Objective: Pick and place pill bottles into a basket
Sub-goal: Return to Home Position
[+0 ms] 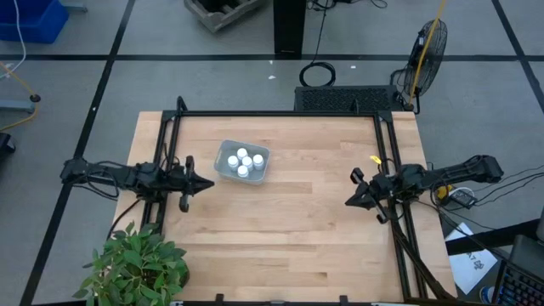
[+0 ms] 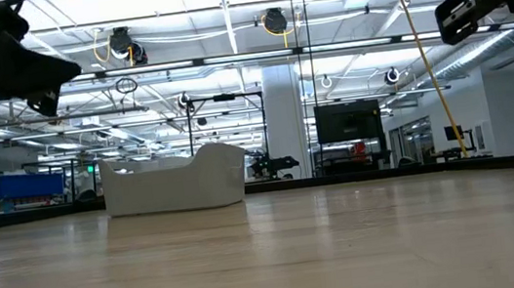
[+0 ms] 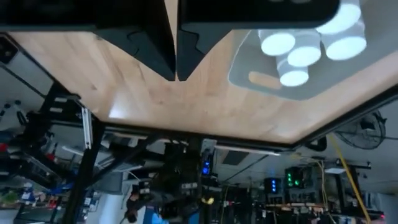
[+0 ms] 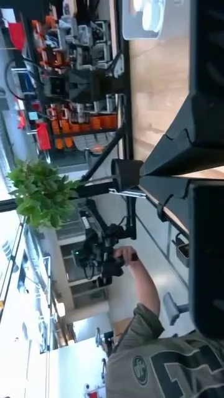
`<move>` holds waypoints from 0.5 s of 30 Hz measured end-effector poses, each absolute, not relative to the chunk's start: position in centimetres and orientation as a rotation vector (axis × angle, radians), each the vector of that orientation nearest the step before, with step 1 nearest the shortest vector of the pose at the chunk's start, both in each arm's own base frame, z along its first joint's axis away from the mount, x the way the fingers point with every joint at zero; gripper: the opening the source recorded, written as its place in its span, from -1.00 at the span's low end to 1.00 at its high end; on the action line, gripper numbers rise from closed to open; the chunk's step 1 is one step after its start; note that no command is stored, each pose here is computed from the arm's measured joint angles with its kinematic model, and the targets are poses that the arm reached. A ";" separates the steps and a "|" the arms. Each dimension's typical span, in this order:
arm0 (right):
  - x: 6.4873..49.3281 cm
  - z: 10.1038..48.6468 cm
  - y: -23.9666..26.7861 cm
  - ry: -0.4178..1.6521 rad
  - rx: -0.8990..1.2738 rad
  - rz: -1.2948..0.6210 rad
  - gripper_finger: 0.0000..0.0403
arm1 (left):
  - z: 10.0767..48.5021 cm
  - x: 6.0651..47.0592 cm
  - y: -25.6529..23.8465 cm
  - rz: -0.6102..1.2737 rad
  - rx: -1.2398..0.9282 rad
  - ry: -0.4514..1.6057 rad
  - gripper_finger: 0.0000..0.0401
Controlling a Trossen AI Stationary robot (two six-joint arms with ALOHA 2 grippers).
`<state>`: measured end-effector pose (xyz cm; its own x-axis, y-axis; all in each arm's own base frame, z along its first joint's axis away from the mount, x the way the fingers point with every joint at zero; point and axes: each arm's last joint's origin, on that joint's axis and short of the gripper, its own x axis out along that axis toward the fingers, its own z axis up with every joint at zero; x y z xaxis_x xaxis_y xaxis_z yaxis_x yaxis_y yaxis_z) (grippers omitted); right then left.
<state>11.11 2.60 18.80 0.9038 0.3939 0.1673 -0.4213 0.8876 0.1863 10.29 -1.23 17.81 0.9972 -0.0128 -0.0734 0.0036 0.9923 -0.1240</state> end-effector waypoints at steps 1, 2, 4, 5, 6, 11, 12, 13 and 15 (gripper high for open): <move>11.1 18.9 2.6 -0.135 0.215 0.423 -0.98 | 17.5 10.2 -1.2 -0.011 -0.123 0.073 -0.94; 11.0 19.0 2.5 -0.146 0.208 0.421 -0.98 | 17.2 10.2 -1.2 -0.013 -0.120 0.078 -0.97; 10.8 19.1 2.3 -0.169 0.201 0.407 -0.98 | 17.0 10.1 -1.2 -0.025 -0.108 0.071 -0.98; 10.8 19.3 2.2 -0.183 0.199 0.396 -0.98 | 17.0 10.0 -1.2 -0.032 -0.099 0.069 -0.96; 10.7 19.3 2.1 -0.191 0.199 0.385 -0.98 | 17.0 10.0 -1.3 -0.038 -0.091 0.071 -0.94; 10.5 18.8 1.2 -0.146 0.204 0.308 -0.98 | 16.9 9.9 -1.2 -0.042 -0.083 0.077 -0.86; 10.5 18.5 1.1 -0.120 0.205 0.290 -0.98 | 16.9 9.9 -1.2 -0.035 -0.104 0.079 -0.85; 10.5 18.4 0.9 -0.104 0.209 0.272 -0.98 | 16.8 9.9 -1.2 -0.031 -0.133 0.082 -0.84; 10.4 18.2 0.6 -0.084 0.230 0.241 -0.98 | 16.8 9.9 -1.2 -0.028 -0.185 0.085 -0.84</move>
